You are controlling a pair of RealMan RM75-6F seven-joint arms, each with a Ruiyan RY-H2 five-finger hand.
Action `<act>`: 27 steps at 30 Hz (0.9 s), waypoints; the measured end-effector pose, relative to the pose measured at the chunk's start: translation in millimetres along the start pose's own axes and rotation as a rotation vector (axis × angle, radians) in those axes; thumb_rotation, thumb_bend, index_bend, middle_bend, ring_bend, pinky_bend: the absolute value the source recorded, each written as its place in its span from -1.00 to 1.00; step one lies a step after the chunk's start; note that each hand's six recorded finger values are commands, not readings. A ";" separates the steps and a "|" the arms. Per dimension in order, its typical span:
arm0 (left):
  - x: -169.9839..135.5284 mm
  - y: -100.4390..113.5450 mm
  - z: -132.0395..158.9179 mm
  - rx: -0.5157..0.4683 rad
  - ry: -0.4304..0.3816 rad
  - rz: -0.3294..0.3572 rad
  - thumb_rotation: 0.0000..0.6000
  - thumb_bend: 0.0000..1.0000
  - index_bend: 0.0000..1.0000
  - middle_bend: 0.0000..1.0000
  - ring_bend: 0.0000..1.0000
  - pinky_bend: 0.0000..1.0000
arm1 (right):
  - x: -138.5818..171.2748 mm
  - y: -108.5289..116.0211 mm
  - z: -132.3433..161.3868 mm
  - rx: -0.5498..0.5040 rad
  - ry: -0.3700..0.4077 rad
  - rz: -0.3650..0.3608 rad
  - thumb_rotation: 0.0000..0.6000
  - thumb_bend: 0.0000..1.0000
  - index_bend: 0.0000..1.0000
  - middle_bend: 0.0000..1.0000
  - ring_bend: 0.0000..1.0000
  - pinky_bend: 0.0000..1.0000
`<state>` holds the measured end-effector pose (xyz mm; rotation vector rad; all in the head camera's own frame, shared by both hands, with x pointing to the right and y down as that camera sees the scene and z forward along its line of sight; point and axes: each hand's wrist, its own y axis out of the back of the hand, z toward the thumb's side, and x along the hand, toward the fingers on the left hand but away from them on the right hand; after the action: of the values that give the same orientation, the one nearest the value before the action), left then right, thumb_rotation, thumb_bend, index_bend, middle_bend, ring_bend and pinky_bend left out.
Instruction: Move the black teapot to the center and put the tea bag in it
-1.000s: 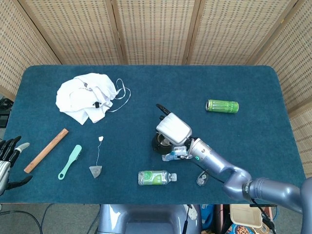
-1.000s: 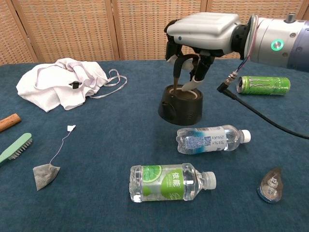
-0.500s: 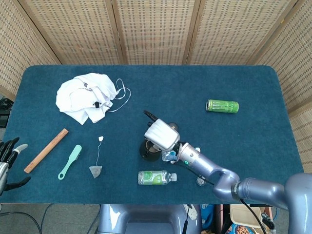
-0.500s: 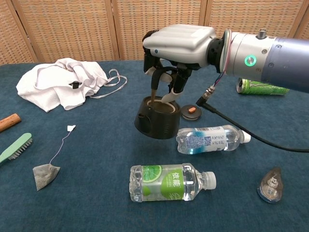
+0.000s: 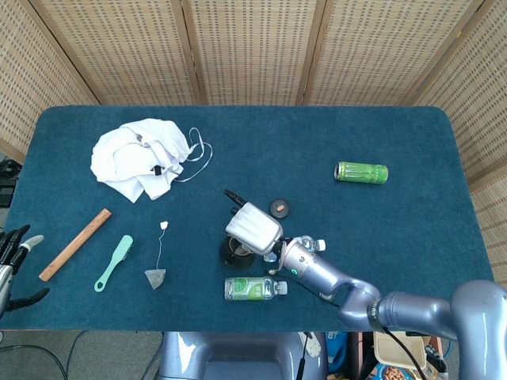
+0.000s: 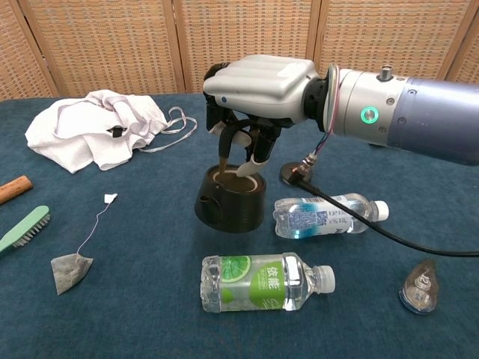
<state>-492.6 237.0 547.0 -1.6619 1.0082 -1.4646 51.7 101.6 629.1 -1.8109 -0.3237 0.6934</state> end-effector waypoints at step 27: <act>0.6 -3.0 -0.7 0.000 0.003 -0.009 1.00 -0.67 -0.73 -0.95 -0.92 -1.00 | -1.4 -26.6 11.7 0.050 0.024 0.041 1.00 -0.37 0.77 0.63 0.09 -0.75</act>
<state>-492.9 237.8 550.0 -1.6669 1.0041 -1.4727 46.6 119.1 651.9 -1.7809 -0.2517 0.7018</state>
